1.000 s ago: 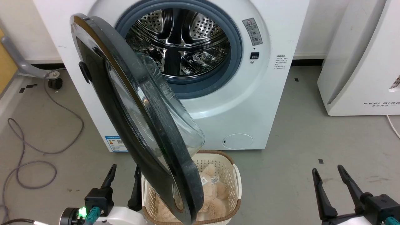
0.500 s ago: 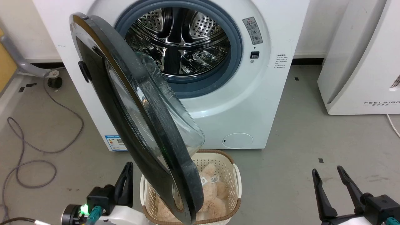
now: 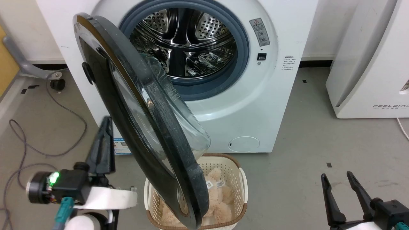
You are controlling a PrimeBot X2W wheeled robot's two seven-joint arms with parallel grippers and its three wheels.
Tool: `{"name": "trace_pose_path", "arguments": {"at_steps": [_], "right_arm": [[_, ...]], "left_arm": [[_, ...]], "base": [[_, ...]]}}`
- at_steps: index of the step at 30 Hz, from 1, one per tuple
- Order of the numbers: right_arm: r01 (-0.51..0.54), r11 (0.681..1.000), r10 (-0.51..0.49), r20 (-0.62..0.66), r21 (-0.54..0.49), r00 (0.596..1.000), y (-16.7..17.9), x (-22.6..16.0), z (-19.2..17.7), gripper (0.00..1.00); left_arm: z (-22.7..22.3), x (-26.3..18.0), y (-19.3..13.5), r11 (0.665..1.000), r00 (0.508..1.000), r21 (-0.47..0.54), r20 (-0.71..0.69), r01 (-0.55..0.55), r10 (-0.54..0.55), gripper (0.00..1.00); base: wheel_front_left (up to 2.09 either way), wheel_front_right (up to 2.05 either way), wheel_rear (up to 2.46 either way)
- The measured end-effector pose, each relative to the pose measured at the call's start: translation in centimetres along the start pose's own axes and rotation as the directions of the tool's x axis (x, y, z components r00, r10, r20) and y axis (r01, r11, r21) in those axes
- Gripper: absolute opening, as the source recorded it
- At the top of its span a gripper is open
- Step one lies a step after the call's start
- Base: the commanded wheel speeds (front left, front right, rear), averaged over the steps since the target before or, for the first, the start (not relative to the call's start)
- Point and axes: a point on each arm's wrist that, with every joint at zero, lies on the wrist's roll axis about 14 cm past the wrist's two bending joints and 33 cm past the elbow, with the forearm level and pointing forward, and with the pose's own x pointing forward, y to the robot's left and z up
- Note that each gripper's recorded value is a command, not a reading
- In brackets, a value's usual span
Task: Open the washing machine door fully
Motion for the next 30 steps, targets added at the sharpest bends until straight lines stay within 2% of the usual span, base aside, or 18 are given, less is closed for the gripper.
{"name": "trace_pose_path", "arguments": {"at_steps": [5,9,15,16,19,24,30], "right_arm": [[0.003,1.0,-0.003,-0.008,0.001,1.0,-0.1,0.0,-0.2,1.0],[0.005,1.0,-0.005,-0.011,-0.001,1.0,-0.2,0.0,-0.4,1.0],[0.003,1.0,-0.003,-0.018,-0.01,1.0,-0.1,0.1,-0.6,1.0],[0.0,1.0,0.0,-0.024,-0.017,1.0,-0.1,0.2,-0.7,1.0],[0.0,1.0,0.0,-0.027,-0.016,1.0,-0.1,0.2,-0.8,1.0],[0.001,1.0,-0.002,-0.033,-0.016,0.999,-0.1,0.2,-1.0,1.0],[0.002,1.0,-0.003,-0.043,-0.015,0.999,-0.2,0.2,-1.3,1.0]], "left_arm": [[4.9,1.2,0.2,0.999,0.988,0.041,0.151,-0.003,-0.004,0.0],[9.1,1.7,0.0,0.998,0.959,0.059,0.285,-0.001,-0.015,0.0],[14.6,1.6,-1.9,0.998,0.892,0.043,0.449,0.047,-0.061,0.0],[16.8,1.4,-3.4,0.995,0.853,0.021,0.514,0.094,-0.091,0.0],[18.5,1.0,-5.5,0.986,0.817,0.01,0.558,0.168,-0.145,0.0],[19.1,0.2,-9.4,0.945,0.793,-0.039,0.555,0.325,-0.25,0.0],[17.4,-0.9,-14.0,0.852,0.79,-0.136,0.472,0.505,-0.393,0.0]], "base": [[0.0,0.0,0.0],[0.0,0.0,0.0],[0.0,0.0,0.0],[0.0,0.0,0.0],[0.0,0.0,0.0],[0.0,0.0,0.0],[0.0,0.0,0.0]]}}
